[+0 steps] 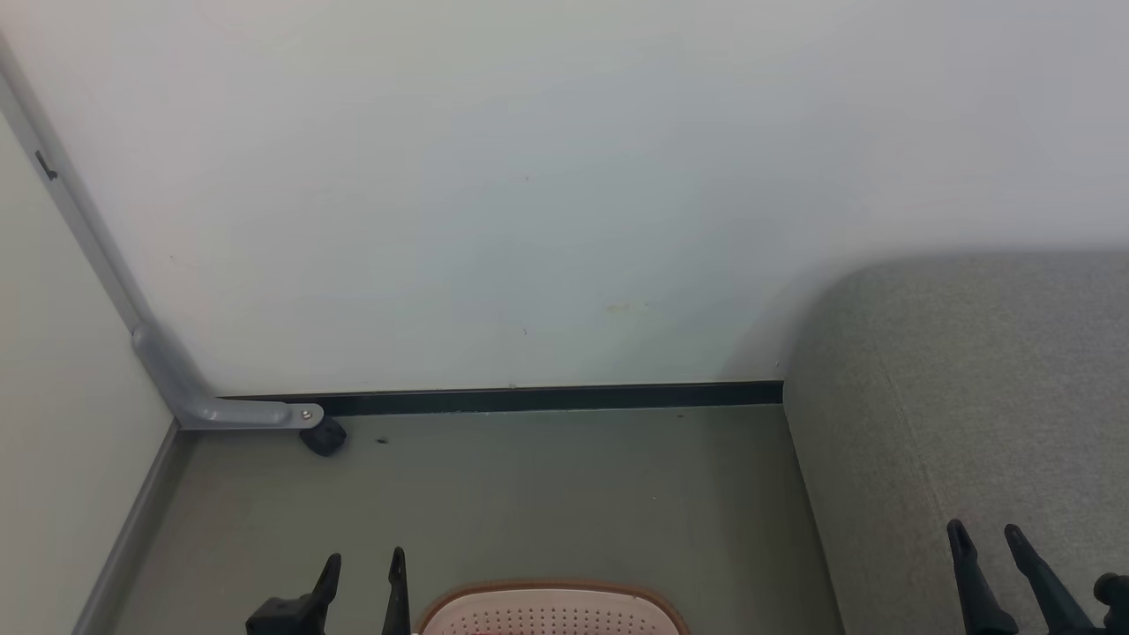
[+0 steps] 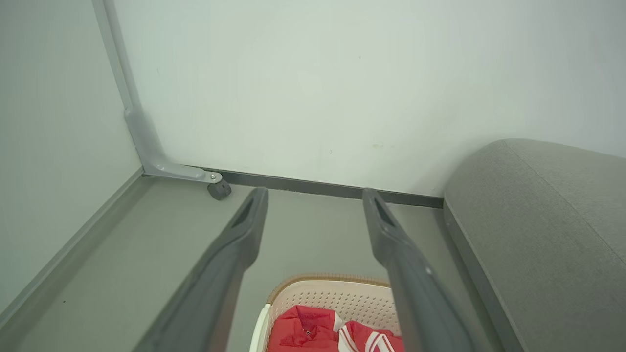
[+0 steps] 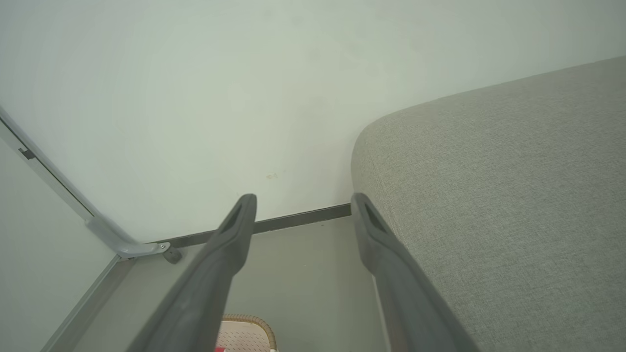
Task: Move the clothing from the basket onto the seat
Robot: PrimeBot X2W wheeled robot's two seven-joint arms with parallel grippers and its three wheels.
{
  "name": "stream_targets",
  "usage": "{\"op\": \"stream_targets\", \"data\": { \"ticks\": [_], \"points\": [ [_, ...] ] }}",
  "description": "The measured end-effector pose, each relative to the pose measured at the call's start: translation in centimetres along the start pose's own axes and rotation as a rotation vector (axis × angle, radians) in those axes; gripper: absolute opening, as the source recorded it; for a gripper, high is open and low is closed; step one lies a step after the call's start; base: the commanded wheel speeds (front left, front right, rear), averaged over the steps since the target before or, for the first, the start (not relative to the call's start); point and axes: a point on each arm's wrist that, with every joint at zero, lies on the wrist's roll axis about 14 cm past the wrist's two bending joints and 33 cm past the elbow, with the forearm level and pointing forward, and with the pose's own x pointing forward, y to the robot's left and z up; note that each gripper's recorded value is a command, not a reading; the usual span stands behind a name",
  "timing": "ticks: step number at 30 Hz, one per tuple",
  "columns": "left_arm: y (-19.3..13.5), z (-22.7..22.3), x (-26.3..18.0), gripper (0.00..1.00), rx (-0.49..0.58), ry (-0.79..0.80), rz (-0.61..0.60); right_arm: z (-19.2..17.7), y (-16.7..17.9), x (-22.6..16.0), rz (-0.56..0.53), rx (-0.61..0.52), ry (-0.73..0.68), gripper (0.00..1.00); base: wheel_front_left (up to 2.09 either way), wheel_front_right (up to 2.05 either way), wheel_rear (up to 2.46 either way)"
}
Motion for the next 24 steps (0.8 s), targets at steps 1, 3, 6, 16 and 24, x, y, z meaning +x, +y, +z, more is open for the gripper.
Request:
{"op": "stream_targets", "data": {
  "ticks": [1, 3, 6, 16, 24],
  "points": [
    [0.0, 0.0, 0.0, 1.0, 0.015, -0.003, -0.001, 0.0, 0.1, 0.0, 0.004, -0.011, 0.001, 1.0, 0.0, 0.0, 0.0],
    [0.1, -0.1, -0.1, 1.0, 0.039, -0.005, 0.003, 0.0, 0.3, -0.1, 0.015, -0.04, -0.003, 1.0, 0.0, 0.0, 0.0],
    [0.2, -0.2, -0.1, 1.0, 0.086, -0.011, 0.006, 0.1, 0.4, -0.1, 0.022, -0.081, -0.011, 1.0, 0.0, 0.0, 0.0],
    [0.8, -0.3, -0.3, 1.0, 0.2, -0.028, 0.022, 0.8, 0.4, -0.3, 0.048, -0.208, -0.034, 1.0, 0.0, 0.0, 0.0],
    [1.2, -0.3, -0.3, 1.0, 0.185, -0.027, 0.041, 1.0, -0.1, -0.4, 0.03, -0.202, -0.043, 1.0, 0.0, 0.0, 0.0]
  ]
}}
